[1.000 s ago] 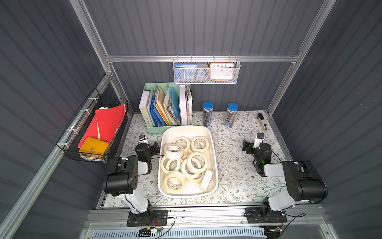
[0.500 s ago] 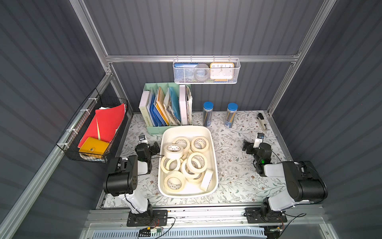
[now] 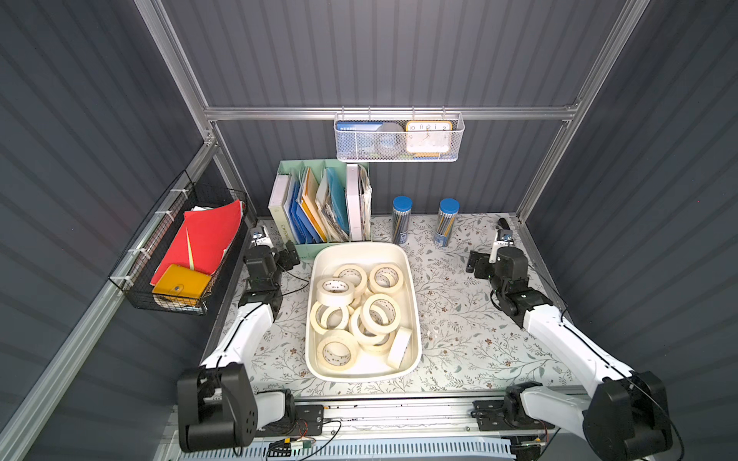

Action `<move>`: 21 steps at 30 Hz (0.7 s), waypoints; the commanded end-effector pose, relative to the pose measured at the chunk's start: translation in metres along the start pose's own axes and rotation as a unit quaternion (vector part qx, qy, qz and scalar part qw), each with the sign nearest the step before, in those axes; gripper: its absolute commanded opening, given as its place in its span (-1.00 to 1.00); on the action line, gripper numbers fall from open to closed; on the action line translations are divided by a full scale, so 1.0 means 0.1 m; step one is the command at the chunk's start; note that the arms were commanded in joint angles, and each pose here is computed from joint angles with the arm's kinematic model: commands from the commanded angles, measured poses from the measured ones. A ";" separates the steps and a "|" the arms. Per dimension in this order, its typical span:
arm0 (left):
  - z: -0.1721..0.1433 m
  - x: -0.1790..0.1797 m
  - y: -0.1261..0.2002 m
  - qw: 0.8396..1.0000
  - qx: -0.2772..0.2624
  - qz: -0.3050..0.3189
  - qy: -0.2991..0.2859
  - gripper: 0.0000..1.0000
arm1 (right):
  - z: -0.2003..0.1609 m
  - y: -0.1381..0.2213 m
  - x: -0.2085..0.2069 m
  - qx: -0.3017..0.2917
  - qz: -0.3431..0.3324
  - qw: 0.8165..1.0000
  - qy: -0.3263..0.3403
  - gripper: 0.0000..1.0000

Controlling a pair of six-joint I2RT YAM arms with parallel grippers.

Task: Take out the art tape in the storage box
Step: Pick up the art tape from the storage box.

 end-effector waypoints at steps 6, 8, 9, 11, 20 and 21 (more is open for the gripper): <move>0.15 -0.79 0.41 0.958 0.282 -0.051 -0.001 1.00 | -0.25 0.27 0.23 0.225 0.003 0.972 0.066 0.98; 0.10 -0.91 0.46 0.942 0.328 -0.074 -0.006 1.00 | -0.24 0.31 0.27 0.241 0.021 0.968 0.065 0.98; 0.07 -0.92 0.46 0.935 0.347 -0.077 -0.008 0.98 | -0.23 0.33 0.29 0.247 0.028 0.966 0.065 0.98; 0.03 -0.94 0.45 0.922 0.380 -0.072 -0.023 0.96 | -0.22 0.36 0.33 0.258 0.040 0.963 0.071 0.98; -0.55 -0.87 0.22 0.858 0.508 -0.018 -0.072 0.80 | -0.32 0.33 0.42 0.312 0.037 0.943 0.110 0.98; -0.58 -0.86 0.21 0.855 0.514 -0.015 -0.074 0.77 | -0.34 0.32 0.43 0.315 0.036 0.942 0.112 0.98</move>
Point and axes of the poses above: each gripper's point midway between its finger pads, its own y axis back along the fingers, its own x axis along the line the jaws close on, z = x × y, the point moved 10 cm from there along y, back along the fingers, and after that the axes turned 7 degrees about y, right-handed, at the moved point
